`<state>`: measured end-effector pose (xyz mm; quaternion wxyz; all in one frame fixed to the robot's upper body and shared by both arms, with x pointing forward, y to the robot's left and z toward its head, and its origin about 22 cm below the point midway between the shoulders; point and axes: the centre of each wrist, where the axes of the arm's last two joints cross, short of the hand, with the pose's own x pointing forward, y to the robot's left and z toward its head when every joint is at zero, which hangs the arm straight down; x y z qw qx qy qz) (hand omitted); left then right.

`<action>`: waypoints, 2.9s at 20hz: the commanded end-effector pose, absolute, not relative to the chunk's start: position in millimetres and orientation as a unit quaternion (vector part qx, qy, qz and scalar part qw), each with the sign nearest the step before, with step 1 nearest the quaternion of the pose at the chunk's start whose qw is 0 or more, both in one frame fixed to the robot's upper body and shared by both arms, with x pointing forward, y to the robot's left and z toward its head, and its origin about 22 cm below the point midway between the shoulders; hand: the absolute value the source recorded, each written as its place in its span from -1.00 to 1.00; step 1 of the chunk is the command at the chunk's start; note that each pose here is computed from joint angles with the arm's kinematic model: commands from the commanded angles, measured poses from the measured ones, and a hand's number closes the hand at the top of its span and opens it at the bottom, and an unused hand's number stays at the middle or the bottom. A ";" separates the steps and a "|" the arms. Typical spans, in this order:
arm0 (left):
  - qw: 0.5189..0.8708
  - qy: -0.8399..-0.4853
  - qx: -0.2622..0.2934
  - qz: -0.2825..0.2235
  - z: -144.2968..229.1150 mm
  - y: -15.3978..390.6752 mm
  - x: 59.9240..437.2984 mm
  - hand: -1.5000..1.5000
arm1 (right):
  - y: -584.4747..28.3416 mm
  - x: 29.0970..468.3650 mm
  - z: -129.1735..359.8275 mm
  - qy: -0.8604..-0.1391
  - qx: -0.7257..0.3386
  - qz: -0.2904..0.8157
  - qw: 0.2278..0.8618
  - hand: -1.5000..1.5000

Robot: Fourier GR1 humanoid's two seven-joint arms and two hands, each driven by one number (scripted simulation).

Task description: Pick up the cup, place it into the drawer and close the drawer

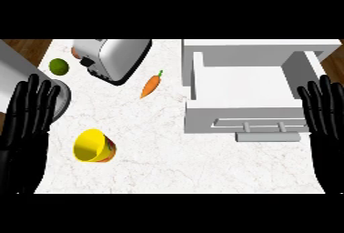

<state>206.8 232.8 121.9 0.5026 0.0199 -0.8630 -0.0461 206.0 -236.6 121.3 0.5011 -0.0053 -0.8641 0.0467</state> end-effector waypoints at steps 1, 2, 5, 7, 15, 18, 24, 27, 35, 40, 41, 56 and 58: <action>0.503 -0.863 0.049 -0.027 124.7 235.2 197.3 -1.00 | -228.2 197.9 123.5 -0.859 0.004 0.057 0.510 -1.00; 0.497 -0.864 0.077 -0.009 125.3 215.9 225.8 -1.00 | -232.3 215.8 117.5 -0.858 0.001 0.055 0.510 -1.00; 0.486 -0.857 0.166 0.049 127.5 220.3 203.4 -1.00 | -234.7 218.9 115.1 -0.861 -0.001 0.049 0.507 -1.00; 0.526 -0.827 0.143 0.135 102.9 222.5 210.0 -1.00 | -234.5 208.5 118.5 -0.845 0.066 0.052 0.529 -1.00; 0.520 -0.829 0.134 0.155 109.1 183.4 207.9 -1.00 | -223.0 227.2 121.3 -0.843 0.056 0.050 0.532 -1.00; 0.516 -0.832 0.139 0.150 112.0 175.9 223.1 -1.00 | -231.3 228.4 123.2 -0.842 0.052 0.035 0.536 -1.00; 0.529 -0.823 0.135 0.157 95.7 175.2 224.9 -1.00 | -219.0 212.8 134.2 -0.843 0.052 0.055 0.533 -1.00; 0.534 -0.815 0.151 0.164 110.5 182.4 219.4 -1.00 | -224.5 219.4 124.7 -0.841 0.068 0.046 0.535 -1.00; 0.547 -0.801 0.161 0.181 86.8 176.5 229.4 -1.00 | -226.6 224.0 138.3 -0.849 0.058 0.046 0.524 -1.00; 0.570 -0.781 0.170 0.190 57.3 181.4 219.2 -1.00 | -238.7 235.9 135.9 -0.850 0.048 0.047 0.523 -1.00; 0.576 -0.777 0.174 0.187 55.3 186.0 211.2 -1.00 | -235.7 218.4 127.4 -0.845 0.049 0.048 0.531 -1.00; 0.603 -0.742 0.207 0.205 -26.2 224.3 196.9 -1.00 | -212.8 243.3 133.2 -0.849 0.057 0.050 0.523 -1.00; 0.612 -0.735 0.201 0.214 -28.4 219.1 189.0 -1.00 | -237.5 225.3 129.0 -0.840 0.054 0.047 0.538 -1.00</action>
